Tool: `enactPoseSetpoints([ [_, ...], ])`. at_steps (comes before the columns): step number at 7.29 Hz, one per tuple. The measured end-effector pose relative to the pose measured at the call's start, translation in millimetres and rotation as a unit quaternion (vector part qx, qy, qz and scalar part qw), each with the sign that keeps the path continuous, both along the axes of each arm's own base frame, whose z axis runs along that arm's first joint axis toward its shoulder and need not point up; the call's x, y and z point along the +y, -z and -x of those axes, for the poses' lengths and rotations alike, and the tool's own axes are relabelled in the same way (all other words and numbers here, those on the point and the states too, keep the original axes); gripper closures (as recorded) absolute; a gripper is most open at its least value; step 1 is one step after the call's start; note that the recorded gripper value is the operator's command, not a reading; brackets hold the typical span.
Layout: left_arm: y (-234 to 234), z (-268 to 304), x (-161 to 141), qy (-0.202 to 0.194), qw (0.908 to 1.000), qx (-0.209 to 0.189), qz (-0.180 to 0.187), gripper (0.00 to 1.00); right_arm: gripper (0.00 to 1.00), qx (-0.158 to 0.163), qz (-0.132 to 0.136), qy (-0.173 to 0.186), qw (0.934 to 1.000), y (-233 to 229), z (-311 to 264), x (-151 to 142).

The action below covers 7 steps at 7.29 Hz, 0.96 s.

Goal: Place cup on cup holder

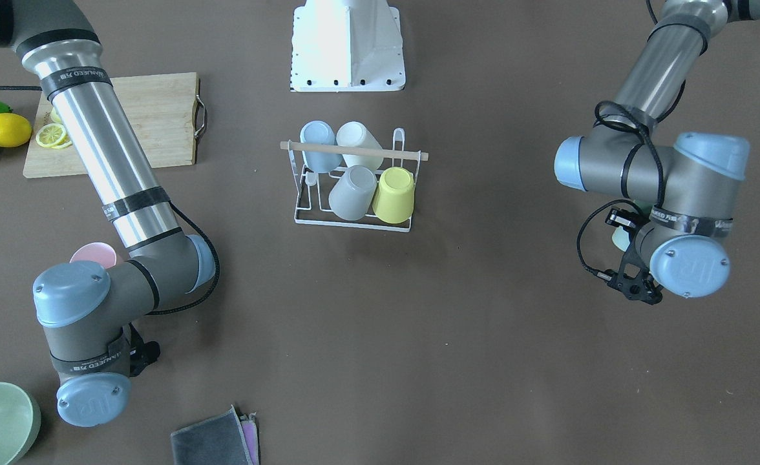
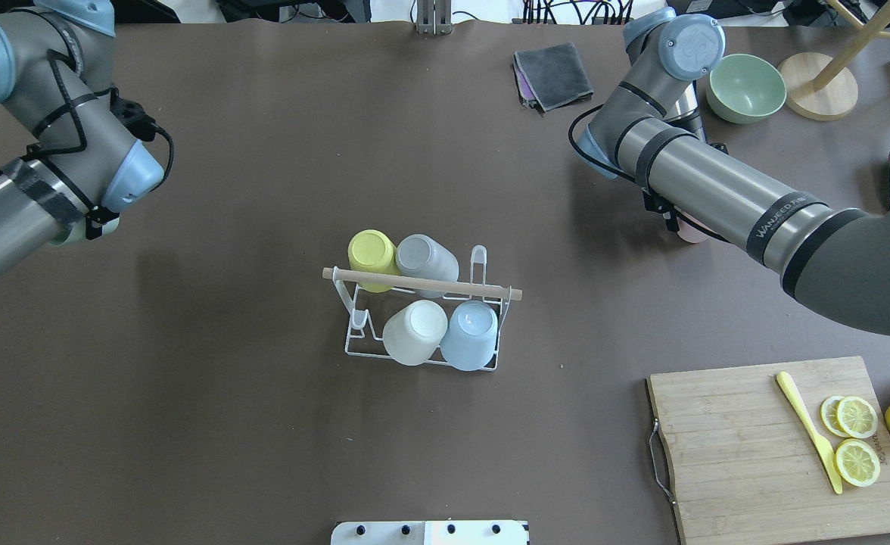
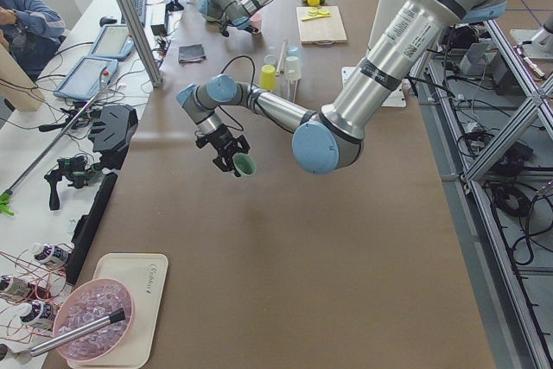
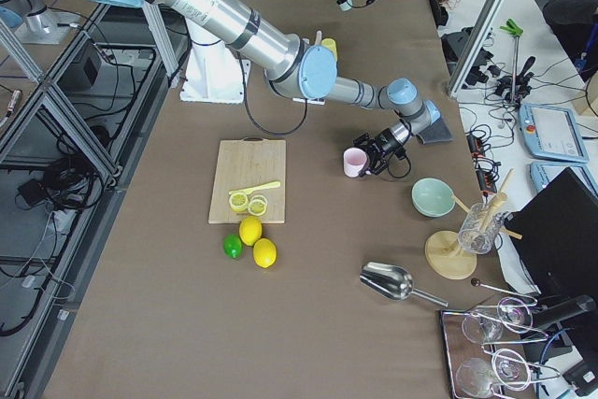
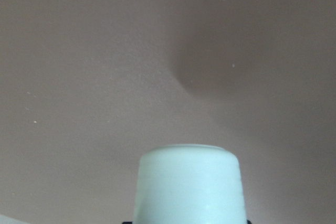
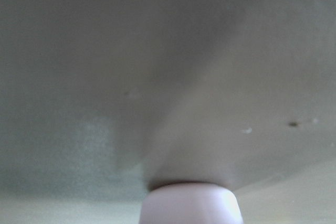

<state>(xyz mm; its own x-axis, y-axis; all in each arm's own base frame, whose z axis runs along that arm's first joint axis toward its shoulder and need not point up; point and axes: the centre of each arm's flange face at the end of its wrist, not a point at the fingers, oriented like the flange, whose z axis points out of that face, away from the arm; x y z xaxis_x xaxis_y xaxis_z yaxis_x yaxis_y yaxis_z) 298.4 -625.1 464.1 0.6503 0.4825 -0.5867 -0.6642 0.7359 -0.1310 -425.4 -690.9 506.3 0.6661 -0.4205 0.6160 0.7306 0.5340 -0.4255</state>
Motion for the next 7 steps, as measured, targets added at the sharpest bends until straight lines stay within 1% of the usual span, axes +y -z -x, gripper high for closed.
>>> enactPoseSetpoints([
  [1,20.2,13.9,1.2,0.04,0.9981,0.037,-0.03,0.69,0.01,0.002,0.0,0.003,1.0,-2.7,1.6,2.4],
  [2,35.8,22.9,7.3,0.076,0.9931,0.065,-0.061,0.69,0.1,0.003,0.002,0.006,1.0,-6.4,2.3,4.7],
  [3,47.9,28.6,16.6,0.106,0.9851,0.094,-0.097,0.69,0.28,0.004,0.003,0.007,1.0,-9.1,2.2,6.0],
  [4,59.2,33.3,27.6,0.132,0.9735,0.127,-0.136,0.62,0.68,0.005,0.003,0.008,1.0,-10.1,1.8,6.4],
  [5,71.7,39.3,41.8,0.169,0.9568,0.164,-0.171,0.64,1.0,0.007,0.002,0.01,0.9999,-10.7,1.5,6.6],
  [6,84.4,47.3,60.7,0.204,0.9368,0.204,-0.199,0.71,1.0,0.01,0.003,0.011,0.9999,-10.5,0.5,6.5],
  [7,96.1,58.5,84.7,0.224,0.9161,0.244,-0.226,0.71,1.0,0.013,0.006,0.009,0.9999,-7.0,-3.2,4.3],
])
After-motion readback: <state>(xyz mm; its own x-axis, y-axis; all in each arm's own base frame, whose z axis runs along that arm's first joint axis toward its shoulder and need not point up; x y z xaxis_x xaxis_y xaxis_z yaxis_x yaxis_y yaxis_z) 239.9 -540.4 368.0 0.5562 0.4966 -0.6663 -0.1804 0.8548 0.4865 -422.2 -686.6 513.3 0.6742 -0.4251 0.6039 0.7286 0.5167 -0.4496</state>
